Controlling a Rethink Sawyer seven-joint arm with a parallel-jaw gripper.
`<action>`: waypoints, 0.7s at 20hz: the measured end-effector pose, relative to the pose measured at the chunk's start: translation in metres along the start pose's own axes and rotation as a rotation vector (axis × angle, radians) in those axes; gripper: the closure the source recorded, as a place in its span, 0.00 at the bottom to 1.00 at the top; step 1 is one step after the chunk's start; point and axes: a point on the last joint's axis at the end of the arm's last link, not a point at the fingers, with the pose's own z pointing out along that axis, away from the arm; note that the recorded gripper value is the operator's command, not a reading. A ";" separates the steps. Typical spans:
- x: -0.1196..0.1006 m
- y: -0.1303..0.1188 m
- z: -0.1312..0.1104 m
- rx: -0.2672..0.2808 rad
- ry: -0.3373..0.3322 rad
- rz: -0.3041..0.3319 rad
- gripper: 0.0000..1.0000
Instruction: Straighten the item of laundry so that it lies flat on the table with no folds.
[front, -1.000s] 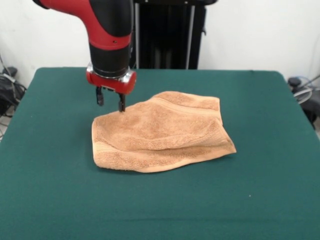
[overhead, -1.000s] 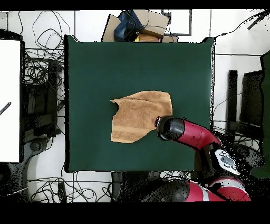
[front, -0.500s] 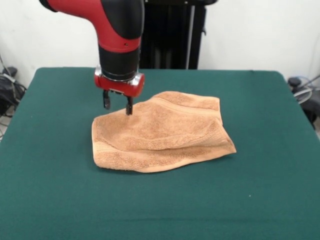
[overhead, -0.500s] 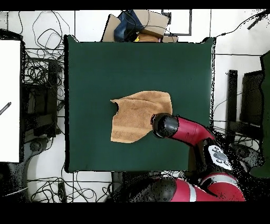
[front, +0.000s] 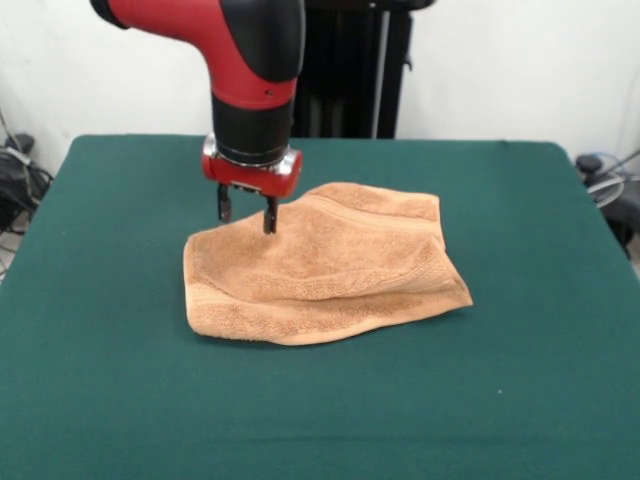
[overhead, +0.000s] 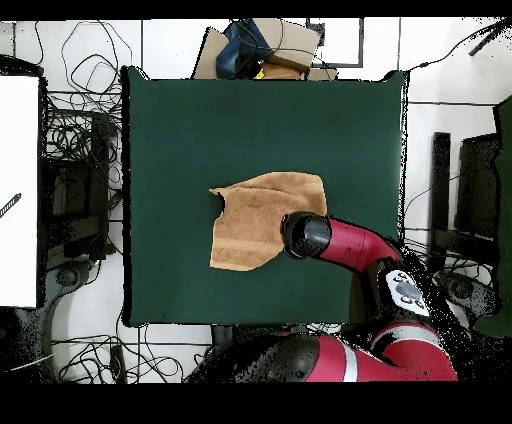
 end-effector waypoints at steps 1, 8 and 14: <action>0.000 0.000 0.000 0.000 0.000 0.000 0.00; -0.004 0.000 0.013 -0.001 0.006 -0.001 0.00; -0.003 0.002 0.029 -0.004 0.023 -0.004 0.00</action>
